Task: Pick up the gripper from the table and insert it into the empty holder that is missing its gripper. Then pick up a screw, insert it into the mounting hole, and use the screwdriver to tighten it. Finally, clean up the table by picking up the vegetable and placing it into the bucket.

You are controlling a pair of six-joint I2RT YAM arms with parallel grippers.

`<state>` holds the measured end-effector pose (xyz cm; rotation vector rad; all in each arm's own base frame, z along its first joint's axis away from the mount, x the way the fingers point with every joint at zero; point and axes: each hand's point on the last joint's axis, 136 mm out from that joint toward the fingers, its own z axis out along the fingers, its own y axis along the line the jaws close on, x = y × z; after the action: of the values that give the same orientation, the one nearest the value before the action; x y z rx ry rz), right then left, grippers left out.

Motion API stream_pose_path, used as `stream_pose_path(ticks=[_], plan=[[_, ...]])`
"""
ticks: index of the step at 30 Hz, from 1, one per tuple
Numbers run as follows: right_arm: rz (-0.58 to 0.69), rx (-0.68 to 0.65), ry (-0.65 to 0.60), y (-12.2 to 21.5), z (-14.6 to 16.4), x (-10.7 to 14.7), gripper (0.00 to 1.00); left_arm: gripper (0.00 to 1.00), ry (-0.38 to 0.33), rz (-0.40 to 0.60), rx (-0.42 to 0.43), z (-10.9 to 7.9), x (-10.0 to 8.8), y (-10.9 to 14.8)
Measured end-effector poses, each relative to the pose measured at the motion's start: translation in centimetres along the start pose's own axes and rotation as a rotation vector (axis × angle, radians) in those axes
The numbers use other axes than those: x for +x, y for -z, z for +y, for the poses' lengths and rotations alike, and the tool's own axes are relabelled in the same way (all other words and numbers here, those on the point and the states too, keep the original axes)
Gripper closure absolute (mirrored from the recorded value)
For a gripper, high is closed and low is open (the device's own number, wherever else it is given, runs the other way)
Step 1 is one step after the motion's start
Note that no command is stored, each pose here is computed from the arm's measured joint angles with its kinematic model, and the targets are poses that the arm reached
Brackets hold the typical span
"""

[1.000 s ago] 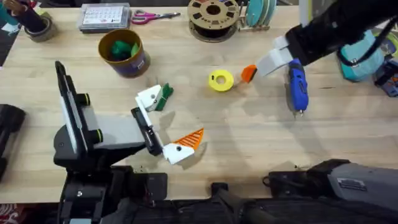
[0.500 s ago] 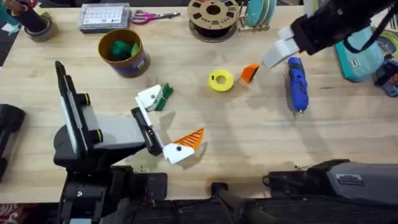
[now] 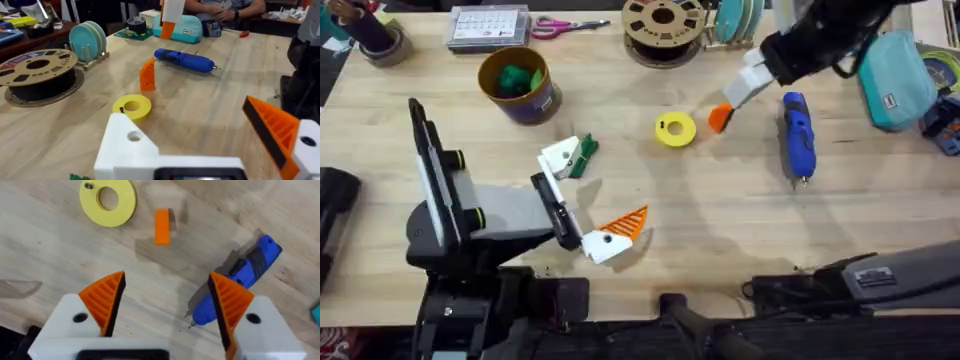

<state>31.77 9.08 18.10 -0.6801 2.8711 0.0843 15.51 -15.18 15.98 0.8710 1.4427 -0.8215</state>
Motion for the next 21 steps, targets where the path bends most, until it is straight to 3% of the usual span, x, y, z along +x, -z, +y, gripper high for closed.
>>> stream_pose_path(ticks=[21], plan=[[0.009,-0.014,0.001,-3.6,1.7,-1.8,0.005,0.009,0.000,0.000,0.000,0.0,0.0,0.0]])
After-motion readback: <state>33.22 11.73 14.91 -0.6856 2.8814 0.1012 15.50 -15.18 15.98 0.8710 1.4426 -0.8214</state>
